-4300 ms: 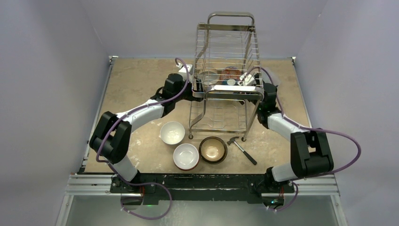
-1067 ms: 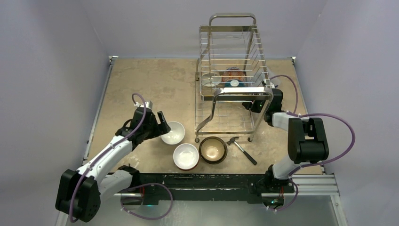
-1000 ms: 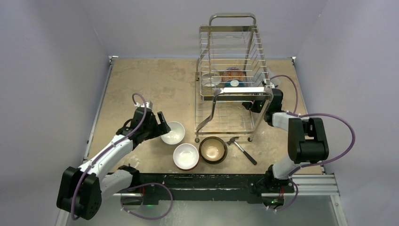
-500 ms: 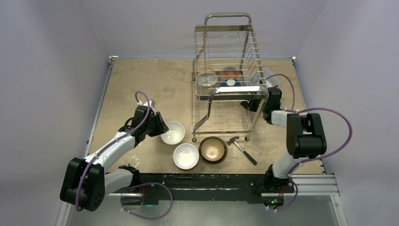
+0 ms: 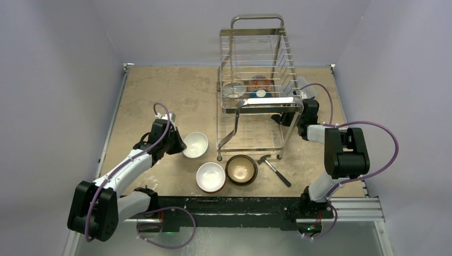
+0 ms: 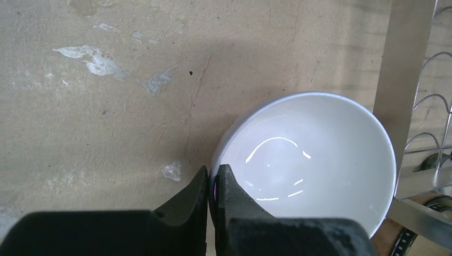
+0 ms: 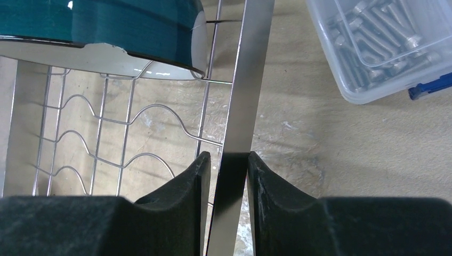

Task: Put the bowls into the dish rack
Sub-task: Pick up the bowl from the center of the board, then place the bowl in the dish rack.

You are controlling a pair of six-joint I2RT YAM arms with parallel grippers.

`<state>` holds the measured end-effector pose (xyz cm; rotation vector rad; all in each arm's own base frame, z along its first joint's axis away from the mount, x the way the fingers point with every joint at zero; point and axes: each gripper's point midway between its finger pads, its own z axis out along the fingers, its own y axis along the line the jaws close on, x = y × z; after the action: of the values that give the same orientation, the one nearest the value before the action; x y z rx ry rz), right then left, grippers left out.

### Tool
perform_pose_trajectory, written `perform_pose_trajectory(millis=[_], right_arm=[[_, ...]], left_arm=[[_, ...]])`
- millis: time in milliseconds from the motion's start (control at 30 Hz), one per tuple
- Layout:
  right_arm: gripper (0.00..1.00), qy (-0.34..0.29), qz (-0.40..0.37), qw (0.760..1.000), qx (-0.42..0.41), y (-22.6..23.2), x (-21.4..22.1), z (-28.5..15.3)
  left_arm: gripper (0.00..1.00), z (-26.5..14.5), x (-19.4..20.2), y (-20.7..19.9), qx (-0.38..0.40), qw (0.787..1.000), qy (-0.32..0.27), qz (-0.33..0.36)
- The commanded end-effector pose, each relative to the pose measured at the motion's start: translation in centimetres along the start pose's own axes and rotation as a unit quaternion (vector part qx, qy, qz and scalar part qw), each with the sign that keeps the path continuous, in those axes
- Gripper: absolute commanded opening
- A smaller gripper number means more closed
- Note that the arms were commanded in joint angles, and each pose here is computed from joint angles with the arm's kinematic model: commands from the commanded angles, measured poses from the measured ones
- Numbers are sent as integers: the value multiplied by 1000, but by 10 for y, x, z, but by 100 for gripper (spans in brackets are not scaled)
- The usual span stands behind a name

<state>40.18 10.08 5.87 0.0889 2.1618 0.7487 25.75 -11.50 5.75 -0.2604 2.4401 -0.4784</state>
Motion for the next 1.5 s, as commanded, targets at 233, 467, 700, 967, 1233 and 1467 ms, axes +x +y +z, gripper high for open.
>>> perform_pose_trajectory(millis=[233,467,700,967,1233,1467], right_arm=[[42,-9,-49,992,-116,58,-18,-7],[47,-10,-54,992,-118,59,-19,-8],[52,-16,-61,991,-119,60,-21,-11],[53,-18,-62,991,-119,61,-21,-12],[54,-14,-63,991,-113,58,-20,-11],[54,-14,-69,991,-109,57,-20,-12]], left_arm=[[0,-50,-107,-55,71,981,-179,28],[0,-75,-160,-73,93,951,-293,33],[0,-86,-198,-100,139,915,-371,73],[0,-56,-214,-127,167,902,-369,150],[0,-24,-212,-149,142,887,-390,204],[0,-4,-209,-172,121,867,-418,243]])
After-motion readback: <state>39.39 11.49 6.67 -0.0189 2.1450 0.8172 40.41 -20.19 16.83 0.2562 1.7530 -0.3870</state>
